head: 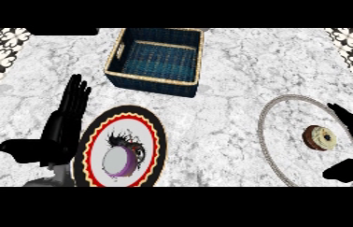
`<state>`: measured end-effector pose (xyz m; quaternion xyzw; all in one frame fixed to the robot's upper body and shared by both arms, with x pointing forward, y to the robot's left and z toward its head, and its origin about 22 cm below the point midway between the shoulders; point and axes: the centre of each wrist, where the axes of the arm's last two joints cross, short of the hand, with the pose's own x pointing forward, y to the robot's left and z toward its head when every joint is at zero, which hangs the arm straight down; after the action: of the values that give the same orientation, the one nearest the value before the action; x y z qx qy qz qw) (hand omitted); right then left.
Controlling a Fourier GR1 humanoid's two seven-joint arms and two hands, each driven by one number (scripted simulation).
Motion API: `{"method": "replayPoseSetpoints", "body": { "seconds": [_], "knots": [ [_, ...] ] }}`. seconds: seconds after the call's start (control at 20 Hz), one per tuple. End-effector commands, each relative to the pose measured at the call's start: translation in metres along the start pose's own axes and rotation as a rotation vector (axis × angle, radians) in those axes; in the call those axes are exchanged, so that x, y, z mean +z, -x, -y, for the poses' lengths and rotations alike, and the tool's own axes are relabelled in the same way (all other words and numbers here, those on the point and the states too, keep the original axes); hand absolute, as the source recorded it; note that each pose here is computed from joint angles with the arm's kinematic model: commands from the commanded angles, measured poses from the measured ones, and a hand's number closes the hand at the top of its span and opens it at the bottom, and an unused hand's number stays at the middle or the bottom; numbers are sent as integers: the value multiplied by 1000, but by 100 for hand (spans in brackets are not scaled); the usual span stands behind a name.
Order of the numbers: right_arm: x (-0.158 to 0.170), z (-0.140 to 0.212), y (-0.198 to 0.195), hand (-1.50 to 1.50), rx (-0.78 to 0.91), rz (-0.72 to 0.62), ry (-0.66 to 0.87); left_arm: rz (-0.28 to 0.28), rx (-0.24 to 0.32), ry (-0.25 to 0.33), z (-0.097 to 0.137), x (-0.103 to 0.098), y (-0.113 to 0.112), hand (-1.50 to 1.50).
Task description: Pick the cupcake from the placemat and place it in the basket
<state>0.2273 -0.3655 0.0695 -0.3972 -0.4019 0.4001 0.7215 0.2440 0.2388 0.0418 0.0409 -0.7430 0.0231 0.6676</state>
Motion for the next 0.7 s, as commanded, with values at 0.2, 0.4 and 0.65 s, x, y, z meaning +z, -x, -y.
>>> {"method": "replayPoseSetpoints", "body": {
  "seconds": [0.2,0.4,0.65],
  "knots": [
    [-26,-15,14,-150,-8,-5,-32,-11,-3,-10,18,14,14,0],
    [-29,-21,13,-150,-4,5,-39,-8,-7,5,10,7,11,0],
    [-27,-11,18,-150,3,-10,-36,-14,7,2,11,10,-2,0]
  ]
}}
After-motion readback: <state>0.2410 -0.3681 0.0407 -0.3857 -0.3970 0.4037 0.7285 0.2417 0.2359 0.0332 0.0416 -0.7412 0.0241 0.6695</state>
